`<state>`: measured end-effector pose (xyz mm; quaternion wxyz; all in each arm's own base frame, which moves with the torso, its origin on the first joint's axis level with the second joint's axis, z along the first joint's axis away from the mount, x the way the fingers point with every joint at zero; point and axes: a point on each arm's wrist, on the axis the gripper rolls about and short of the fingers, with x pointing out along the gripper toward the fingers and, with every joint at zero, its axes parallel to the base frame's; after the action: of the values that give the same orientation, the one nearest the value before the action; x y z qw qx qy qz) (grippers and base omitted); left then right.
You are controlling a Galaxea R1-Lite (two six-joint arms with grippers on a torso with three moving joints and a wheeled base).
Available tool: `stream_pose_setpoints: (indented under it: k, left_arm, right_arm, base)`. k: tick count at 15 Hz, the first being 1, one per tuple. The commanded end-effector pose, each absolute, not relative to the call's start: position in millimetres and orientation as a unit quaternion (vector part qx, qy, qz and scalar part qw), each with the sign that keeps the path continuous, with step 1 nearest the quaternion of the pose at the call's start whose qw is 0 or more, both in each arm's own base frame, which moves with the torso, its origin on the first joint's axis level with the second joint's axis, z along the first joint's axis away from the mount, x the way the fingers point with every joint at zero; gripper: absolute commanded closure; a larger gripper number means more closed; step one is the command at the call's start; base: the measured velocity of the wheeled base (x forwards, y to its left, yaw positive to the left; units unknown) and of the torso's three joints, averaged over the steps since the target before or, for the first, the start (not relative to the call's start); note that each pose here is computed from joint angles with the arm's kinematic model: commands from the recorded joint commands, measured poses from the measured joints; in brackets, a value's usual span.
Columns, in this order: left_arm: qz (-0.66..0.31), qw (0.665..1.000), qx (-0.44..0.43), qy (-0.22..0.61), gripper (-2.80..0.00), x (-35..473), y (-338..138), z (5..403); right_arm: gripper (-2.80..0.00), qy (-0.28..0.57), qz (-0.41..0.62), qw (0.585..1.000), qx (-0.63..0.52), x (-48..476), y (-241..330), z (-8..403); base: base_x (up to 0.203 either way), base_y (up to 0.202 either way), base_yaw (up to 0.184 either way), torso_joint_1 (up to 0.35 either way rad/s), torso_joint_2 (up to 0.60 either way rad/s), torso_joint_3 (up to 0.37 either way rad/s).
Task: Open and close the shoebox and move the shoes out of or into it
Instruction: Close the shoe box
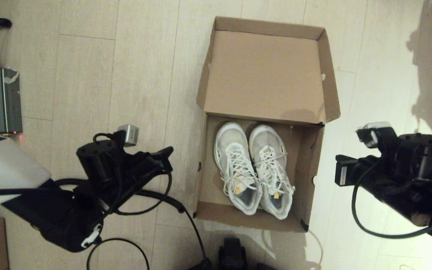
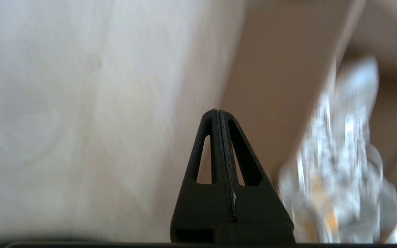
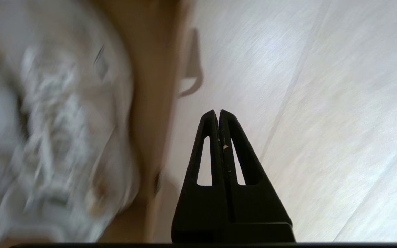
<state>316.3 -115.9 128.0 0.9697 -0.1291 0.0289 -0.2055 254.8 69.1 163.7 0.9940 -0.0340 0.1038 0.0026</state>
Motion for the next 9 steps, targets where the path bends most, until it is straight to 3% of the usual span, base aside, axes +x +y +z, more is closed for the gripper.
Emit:
stream_pose_setpoints:
  k: [1,4,6,9]
  left_arm:
    - [-0.196,0.971,-0.135,-0.021,0.0,324,-104,169]
    - [-0.198,0.969,-0.134,-0.063,0.0,342,-87,237]
    - [-0.217,0.965,-0.13,-0.068,0.0,357,-81,274]
    - [-0.255,0.951,-0.169,-0.053,0.0,403,-85,289]
  right_arm:
    - [0.0,0.058,-0.018,0.998,-0.021,263,61,201]
    - [0.0,0.03,-0.05,0.998,-0.022,280,36,272]
    - [0.0,0.051,-0.012,0.998,-0.024,288,3,304]
    - [0.0,0.134,0.164,0.977,0.031,320,-43,287]
  base:
    - [0.0,0.0,0.0,0.0,0.0,0.0]
    - [0.0,0.0,0.0,0.0,0.0,0.0]
    - [0.0,0.0,0.0,0.0,0.0,0.0]
    - [0.0,0.0,0.0,0.0,0.0,0.0]
